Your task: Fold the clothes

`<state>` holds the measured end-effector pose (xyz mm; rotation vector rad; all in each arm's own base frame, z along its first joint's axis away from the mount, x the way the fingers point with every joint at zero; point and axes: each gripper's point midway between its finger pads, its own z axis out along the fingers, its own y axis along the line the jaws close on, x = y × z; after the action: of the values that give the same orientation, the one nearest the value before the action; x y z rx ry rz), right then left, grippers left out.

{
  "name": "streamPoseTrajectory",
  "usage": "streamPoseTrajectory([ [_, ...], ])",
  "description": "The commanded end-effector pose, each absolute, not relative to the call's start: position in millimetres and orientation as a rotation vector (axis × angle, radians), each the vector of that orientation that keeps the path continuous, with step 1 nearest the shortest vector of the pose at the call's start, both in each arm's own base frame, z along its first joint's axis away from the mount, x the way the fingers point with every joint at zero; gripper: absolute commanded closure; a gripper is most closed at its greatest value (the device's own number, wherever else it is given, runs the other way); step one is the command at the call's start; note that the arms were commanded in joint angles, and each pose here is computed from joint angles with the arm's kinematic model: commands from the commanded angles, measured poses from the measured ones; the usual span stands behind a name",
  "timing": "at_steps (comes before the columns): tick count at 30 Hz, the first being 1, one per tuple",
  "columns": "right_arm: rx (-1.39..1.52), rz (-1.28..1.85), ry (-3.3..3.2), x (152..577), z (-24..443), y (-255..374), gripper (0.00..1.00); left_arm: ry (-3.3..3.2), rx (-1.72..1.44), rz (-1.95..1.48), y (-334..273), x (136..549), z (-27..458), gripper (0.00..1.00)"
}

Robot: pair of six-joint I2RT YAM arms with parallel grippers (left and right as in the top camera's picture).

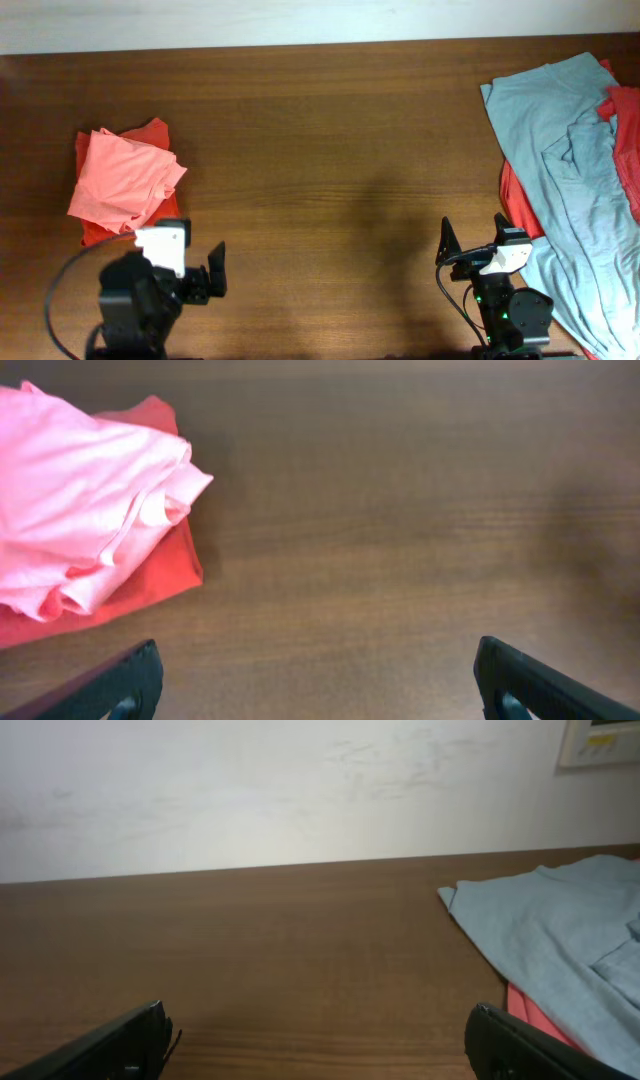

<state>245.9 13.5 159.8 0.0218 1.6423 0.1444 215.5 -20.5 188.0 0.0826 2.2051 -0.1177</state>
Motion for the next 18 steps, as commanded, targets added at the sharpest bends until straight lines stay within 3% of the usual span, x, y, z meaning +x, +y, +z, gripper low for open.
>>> streamPoseTrajectory([
  [1,0.018,0.155,1.643,245.6,157.8,14.9,0.01,2.102,0.134,-0.184,-32.8,215.4,156.7,0.01],
  [9,0.018,0.155,1.643,245.6,157.8,15.0,0.01,1.651,0.152,-0.175,-36.0,245.0,155.0,0.01],
  [18,0.018,0.155,1.643,245.6,157.8,15.0,0.01,1.645,-0.021,0.017,3.9,245.9,157.5,0.01],
])
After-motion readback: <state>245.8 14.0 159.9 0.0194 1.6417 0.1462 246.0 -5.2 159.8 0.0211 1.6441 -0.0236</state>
